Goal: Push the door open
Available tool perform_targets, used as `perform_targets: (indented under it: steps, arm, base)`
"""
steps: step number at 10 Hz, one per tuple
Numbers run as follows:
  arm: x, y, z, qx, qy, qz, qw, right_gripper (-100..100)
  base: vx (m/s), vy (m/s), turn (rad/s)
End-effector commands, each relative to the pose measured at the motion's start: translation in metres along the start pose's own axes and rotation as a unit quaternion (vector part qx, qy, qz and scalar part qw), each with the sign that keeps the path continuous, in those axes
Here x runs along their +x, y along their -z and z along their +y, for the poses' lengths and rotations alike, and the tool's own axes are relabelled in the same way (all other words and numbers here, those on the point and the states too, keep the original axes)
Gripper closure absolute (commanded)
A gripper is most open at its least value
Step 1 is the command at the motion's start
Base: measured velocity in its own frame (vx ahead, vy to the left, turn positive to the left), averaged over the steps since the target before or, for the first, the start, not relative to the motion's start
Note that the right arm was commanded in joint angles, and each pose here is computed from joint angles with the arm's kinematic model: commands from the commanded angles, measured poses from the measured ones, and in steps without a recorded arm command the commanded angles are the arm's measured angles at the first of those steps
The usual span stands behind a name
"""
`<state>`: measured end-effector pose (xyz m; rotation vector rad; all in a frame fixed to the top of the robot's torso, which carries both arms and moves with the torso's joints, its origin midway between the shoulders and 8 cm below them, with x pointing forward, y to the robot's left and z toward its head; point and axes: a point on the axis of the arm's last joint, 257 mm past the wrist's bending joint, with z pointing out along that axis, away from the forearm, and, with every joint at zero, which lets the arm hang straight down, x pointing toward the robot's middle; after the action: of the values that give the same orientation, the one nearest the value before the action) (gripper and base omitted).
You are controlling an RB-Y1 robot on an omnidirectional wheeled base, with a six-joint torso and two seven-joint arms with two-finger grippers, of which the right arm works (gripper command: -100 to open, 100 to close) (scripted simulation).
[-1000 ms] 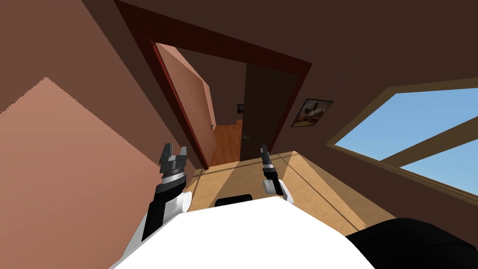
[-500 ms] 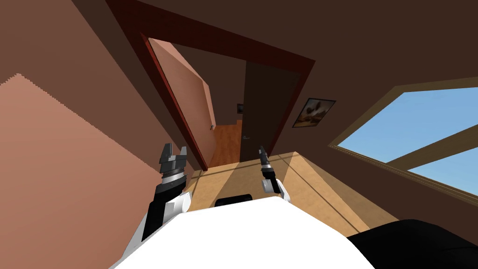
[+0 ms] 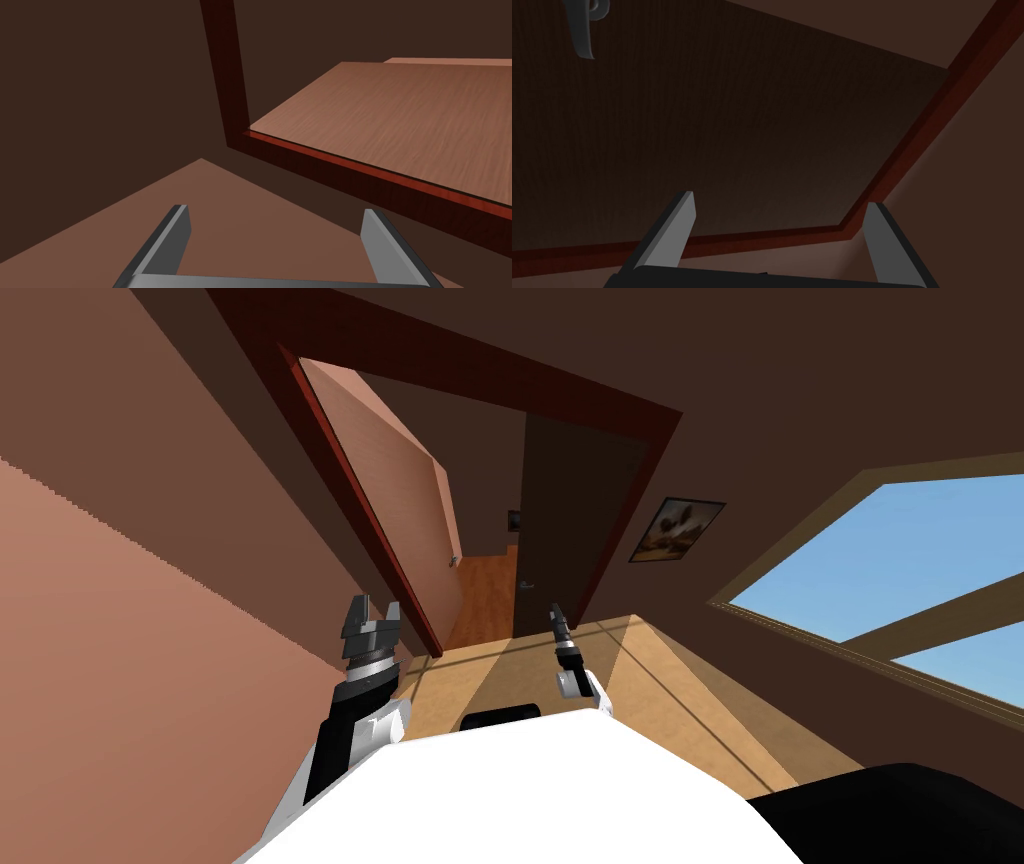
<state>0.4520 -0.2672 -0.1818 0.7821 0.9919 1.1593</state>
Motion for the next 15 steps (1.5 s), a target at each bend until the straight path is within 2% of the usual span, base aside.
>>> perform_targets:
  steps: [1, 2, 3, 10, 13, 15]
  arm:
    - [0.005, 0.0012, -0.013, 0.010, -0.006, 0.004, 0.9999, -100]
    - [0.008, -0.0012, -0.017, 0.011, -0.011, 0.007, 0.9999, -100]
    - [0.009, 0.0016, -0.024, 0.018, -0.011, 0.008, 0.9997, -100]
    - [0.026, 0.0036, -0.061, 0.047, -0.032, 0.020, 0.9982, -100]
    - [0.037, 0.0038, -0.082, 0.063, -0.047, 0.027, 0.9966, -100]
    - [0.042, 0.0076, -0.094, 0.075, -0.051, 0.030, 0.9954, -100]
  base:
    - [0.071, -0.023, 0.003]
    - [0.078, -0.027, 0.006]
    - [0.056, -0.020, 0.006]
    - [0.057, -0.022, 0.004]
    - [0.076, -0.034, 0.006]
    - [0.063, -0.026, 0.006]
